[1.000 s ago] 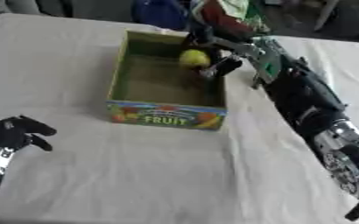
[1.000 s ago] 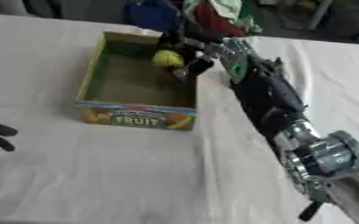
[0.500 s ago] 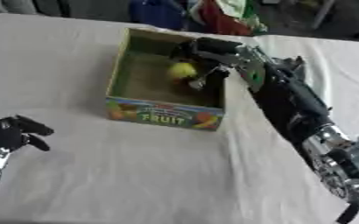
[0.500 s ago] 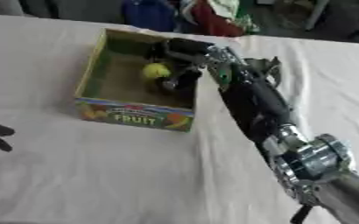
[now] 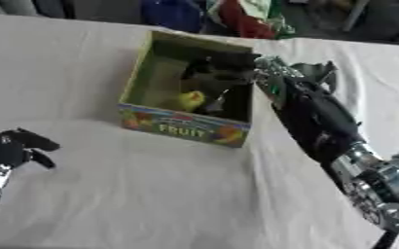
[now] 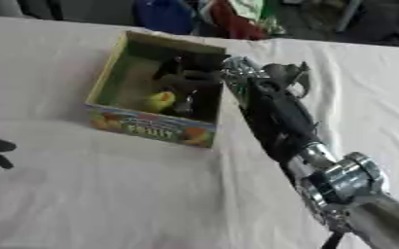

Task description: Pick up objects on the table and place them in the box.

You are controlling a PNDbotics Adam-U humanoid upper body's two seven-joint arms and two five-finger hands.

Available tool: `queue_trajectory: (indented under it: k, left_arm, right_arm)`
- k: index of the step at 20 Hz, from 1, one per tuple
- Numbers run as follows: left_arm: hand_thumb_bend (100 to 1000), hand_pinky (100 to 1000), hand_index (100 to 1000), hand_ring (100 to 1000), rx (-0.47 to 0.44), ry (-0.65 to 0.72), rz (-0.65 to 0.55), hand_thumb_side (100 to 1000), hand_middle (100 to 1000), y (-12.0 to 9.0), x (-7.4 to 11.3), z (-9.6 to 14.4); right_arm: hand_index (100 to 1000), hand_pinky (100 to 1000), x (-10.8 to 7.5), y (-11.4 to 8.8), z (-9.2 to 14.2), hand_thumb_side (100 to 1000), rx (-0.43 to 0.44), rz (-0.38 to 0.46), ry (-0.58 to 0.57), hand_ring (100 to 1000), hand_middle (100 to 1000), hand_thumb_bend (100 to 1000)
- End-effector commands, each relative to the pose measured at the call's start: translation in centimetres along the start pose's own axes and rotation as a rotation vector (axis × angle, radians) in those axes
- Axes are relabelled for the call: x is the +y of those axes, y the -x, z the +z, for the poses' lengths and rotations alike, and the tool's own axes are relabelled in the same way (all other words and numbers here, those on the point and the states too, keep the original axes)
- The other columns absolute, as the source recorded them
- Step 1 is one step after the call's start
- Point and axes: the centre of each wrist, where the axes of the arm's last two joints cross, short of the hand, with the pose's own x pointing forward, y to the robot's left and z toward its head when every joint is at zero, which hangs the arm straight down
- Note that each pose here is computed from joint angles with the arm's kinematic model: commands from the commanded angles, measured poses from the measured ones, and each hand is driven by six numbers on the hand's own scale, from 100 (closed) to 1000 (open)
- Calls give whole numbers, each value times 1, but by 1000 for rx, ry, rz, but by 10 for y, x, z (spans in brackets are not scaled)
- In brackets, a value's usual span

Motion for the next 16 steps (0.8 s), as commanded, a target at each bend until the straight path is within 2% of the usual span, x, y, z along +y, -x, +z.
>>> queue_trajectory:
  k: [1,6,11,13,16]
  left_arm:
    - [100,540,679,684,-27,1,-10,793,560,-7,3,-3]
    - [100,541,680,685,-24,-1,-15,792,561,-7,4,-2]
    - [100,540,680,685,-19,-6,-22,791,561,-6,5,0]
    - [100,540,680,686,-15,-10,-26,792,561,-6,6,1]
    - [100,540,679,685,-11,-18,-32,792,560,-6,8,2]
  right_arm:
    - [968,858,-30,6,8,906,9,88,24,918,856,612]
    - [980,868,-52,9,15,901,9,138,73,926,863,611]
    - [973,857,-79,12,31,807,-1,154,155,917,852,587]
    - [965,850,-88,14,40,785,-6,142,188,911,847,582]
    - [951,842,-101,18,58,705,-12,107,226,904,838,562]
